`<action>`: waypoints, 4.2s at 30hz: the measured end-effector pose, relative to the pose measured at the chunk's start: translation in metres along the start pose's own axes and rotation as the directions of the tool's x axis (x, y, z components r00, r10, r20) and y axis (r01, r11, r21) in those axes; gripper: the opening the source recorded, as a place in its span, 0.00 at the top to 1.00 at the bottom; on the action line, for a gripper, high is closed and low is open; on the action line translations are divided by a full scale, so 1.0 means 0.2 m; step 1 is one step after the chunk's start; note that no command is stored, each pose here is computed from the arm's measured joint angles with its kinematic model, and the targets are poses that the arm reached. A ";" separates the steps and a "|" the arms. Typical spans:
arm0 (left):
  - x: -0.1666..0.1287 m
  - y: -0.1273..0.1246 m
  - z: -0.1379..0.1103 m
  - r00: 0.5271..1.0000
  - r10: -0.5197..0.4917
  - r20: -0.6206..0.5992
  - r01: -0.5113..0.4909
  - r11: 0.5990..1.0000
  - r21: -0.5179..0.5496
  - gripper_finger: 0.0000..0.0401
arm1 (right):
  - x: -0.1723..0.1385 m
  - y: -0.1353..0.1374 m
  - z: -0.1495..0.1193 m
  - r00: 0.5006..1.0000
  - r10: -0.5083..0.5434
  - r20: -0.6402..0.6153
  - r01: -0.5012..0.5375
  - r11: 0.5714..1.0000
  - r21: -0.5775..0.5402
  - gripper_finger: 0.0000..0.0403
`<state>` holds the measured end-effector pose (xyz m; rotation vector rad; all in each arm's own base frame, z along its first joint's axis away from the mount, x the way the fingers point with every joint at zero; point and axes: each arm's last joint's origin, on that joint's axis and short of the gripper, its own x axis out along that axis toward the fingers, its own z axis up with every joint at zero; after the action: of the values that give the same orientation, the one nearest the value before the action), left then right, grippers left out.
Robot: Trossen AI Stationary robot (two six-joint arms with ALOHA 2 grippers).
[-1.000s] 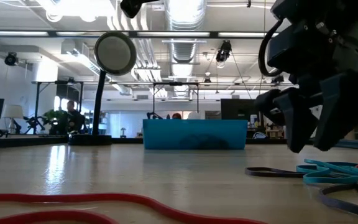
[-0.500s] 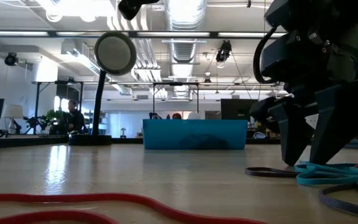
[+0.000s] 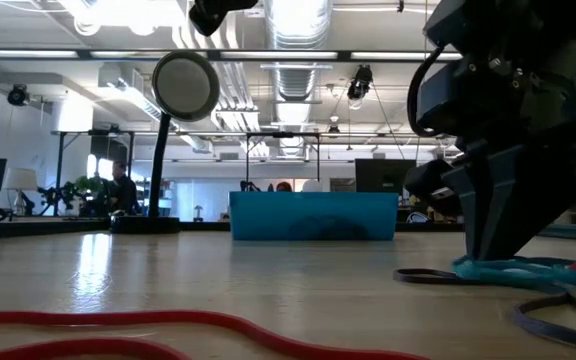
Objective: Pick and place rubber bands into bin
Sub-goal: Put the blue rubber band into the blue bin
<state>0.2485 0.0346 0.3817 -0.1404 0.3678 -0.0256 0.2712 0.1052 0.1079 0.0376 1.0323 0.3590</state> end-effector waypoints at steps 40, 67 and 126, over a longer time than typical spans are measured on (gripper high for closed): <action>0.05 0.02 -0.06 1.000 0.001 -0.011 -0.001 1.000 0.001 0.63 | -0.75 0.04 0.16 0.789 -0.324 0.522 0.276 0.946 0.169 0.98; 0.12 0.02 -0.08 1.000 -0.014 -0.014 0.014 1.000 0.001 0.63 | -0.82 0.02 0.06 0.809 -0.526 0.262 0.467 0.847 0.255 0.98; 0.32 0.01 -0.14 0.995 -0.046 -0.088 0.043 0.999 -0.026 0.63 | -0.26 -0.10 -0.20 0.913 -0.404 -0.058 0.386 0.811 0.440 0.78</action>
<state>0.2973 0.0288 0.3325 -0.1720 0.4536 -0.0716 0.2184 0.0648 0.1262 0.2360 1.0372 -0.2665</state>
